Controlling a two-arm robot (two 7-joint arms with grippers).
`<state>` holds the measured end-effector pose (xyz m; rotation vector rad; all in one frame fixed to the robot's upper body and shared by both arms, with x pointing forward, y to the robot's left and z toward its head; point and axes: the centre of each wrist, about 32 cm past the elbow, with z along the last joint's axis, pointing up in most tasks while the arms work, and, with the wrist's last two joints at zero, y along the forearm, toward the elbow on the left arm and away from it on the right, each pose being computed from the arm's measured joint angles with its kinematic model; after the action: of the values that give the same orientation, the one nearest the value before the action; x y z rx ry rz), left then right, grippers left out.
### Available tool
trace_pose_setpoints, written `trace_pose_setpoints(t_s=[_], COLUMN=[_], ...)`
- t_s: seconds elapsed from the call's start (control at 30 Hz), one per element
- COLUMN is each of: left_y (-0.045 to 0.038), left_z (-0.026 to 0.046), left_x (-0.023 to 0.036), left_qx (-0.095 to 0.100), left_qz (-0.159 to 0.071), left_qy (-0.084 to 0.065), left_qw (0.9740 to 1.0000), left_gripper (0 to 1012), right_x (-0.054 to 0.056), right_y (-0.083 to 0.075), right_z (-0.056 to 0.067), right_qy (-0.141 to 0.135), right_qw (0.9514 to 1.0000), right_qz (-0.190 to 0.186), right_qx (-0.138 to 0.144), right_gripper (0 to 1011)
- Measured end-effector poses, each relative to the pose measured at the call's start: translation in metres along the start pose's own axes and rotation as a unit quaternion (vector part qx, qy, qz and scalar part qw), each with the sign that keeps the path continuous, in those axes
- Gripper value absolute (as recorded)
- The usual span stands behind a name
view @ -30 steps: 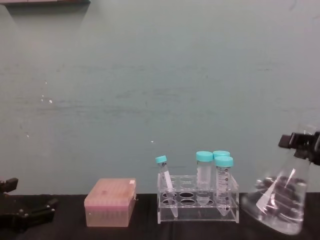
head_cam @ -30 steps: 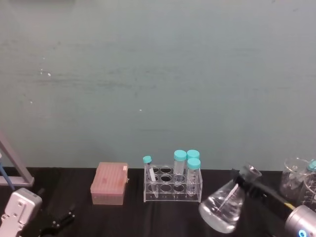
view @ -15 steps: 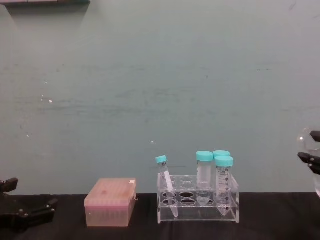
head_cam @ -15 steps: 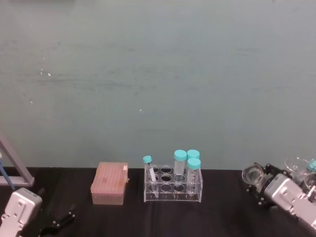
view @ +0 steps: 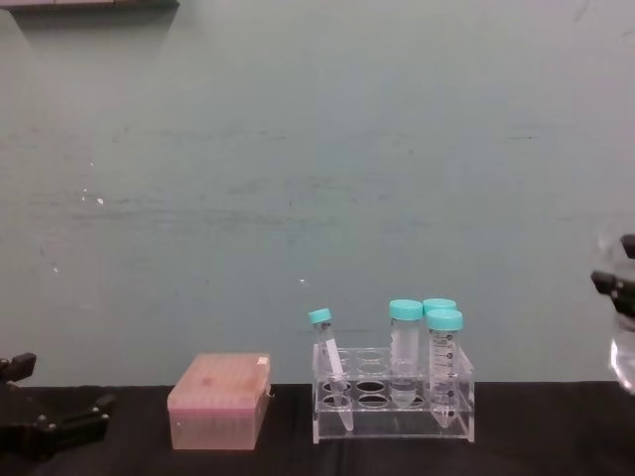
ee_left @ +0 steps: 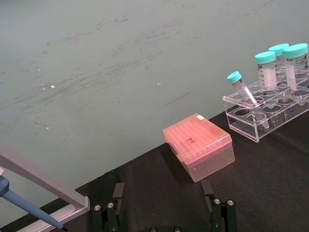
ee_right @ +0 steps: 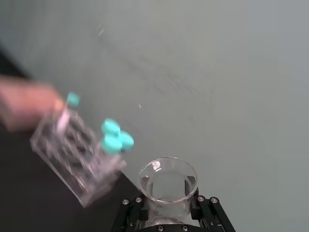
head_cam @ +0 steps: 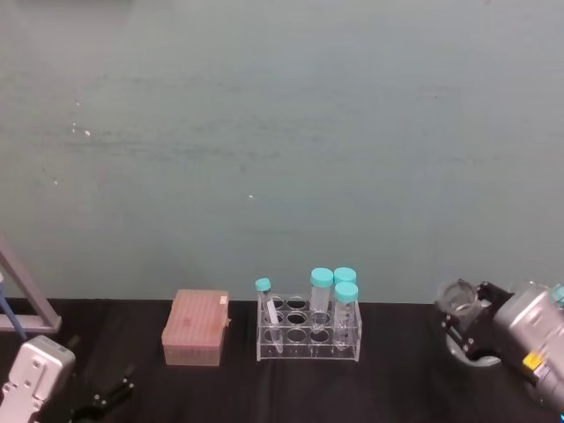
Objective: Pick up the beaker with the right gripper, shake it three times, and then put it down.
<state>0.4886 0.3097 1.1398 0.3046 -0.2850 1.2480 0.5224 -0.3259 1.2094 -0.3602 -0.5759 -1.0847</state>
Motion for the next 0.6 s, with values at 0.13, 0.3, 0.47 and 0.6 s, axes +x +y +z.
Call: trace_pose_setpoints(t_s=[0.13,0.3,0.47,0.6], left_y=[0.0000,0.0000,0.0000,0.0000], left_z=[0.0000,0.0000,0.0000,0.0000], left_x=[0.0000,0.0000,0.0000,0.0000], left_qx=[0.000,0.000,0.000,0.000], left_qz=[0.000,0.000,0.000,0.000], left_qy=[0.000,0.000,0.000,0.000], left_qw=[1.0000,1.0000,1.0000,1.0000], left_gripper=[1000,1000,1000,1000], right_x=[0.000,-0.002,-0.006,-0.011], right_y=[0.002,0.004,0.005,0.004], right_z=[0.006,0.010,0.012,0.014], right_qy=[0.148,0.219,0.283,0.315], right_qw=[0.9889,0.9755,0.9586,0.9483], right_qz=[-0.012,-0.018,-0.006,0.007], right_qx=[-0.005,-0.014,-0.027,-0.034], right_gripper=[452,453,453,452])
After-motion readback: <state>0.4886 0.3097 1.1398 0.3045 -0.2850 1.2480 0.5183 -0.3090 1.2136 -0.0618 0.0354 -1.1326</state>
